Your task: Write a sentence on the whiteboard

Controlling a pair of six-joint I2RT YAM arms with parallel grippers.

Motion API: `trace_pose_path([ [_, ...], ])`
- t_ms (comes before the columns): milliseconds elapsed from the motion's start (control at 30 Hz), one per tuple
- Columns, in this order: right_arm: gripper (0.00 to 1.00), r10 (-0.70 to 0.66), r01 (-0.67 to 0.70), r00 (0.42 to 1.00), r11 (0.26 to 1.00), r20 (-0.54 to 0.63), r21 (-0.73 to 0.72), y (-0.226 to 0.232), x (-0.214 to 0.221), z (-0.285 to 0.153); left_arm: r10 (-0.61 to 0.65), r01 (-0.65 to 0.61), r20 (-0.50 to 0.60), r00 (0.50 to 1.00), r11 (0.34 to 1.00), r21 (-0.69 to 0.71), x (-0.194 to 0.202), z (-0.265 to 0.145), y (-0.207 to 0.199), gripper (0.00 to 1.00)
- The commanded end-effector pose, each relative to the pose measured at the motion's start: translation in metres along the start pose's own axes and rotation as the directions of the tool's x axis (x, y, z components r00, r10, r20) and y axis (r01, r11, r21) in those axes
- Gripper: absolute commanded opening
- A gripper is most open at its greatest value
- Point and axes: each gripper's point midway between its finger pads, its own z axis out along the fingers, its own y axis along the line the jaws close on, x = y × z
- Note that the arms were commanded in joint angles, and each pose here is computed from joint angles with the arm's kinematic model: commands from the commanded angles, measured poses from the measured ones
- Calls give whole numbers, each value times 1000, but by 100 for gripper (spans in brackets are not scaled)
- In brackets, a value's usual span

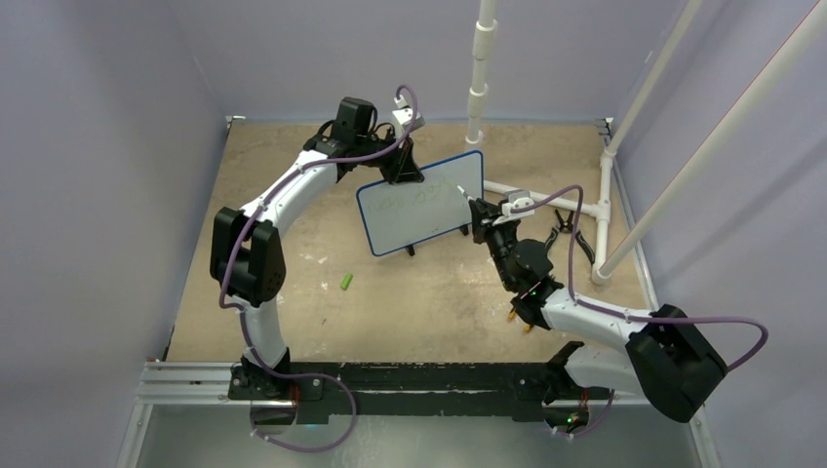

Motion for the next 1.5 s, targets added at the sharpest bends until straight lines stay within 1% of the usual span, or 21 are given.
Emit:
trace_pose_path([
  [0,0,11,-14,998,999,67,35,-3,-20,7,68,-68,38,997,998,-7,-15,-6,-5,0],
  [533,0,-12,4,993,998,117,68,-7,-31,22,64,-64,32,997,998,-3,-12,-4,-5,0],
  [733,0,-22,15,996,997,88,79,-9,-20,25,65,-65,32,997,998,-1,-12,-4,-5,0],
  [1267,0,-2,6,999,996,-47,94,-13,20,18,69,-69,38,997,998,-3,-15,-6,-6,0],
  [1367,0,-1,6,999,995,-52,99,-14,21,17,69,-69,37,997,998,-2,-14,-6,-6,0],
  [1467,0,1,2,999,995,-34,103,-15,14,17,70,-70,41,997,998,-2,-15,-6,-7,0],
])
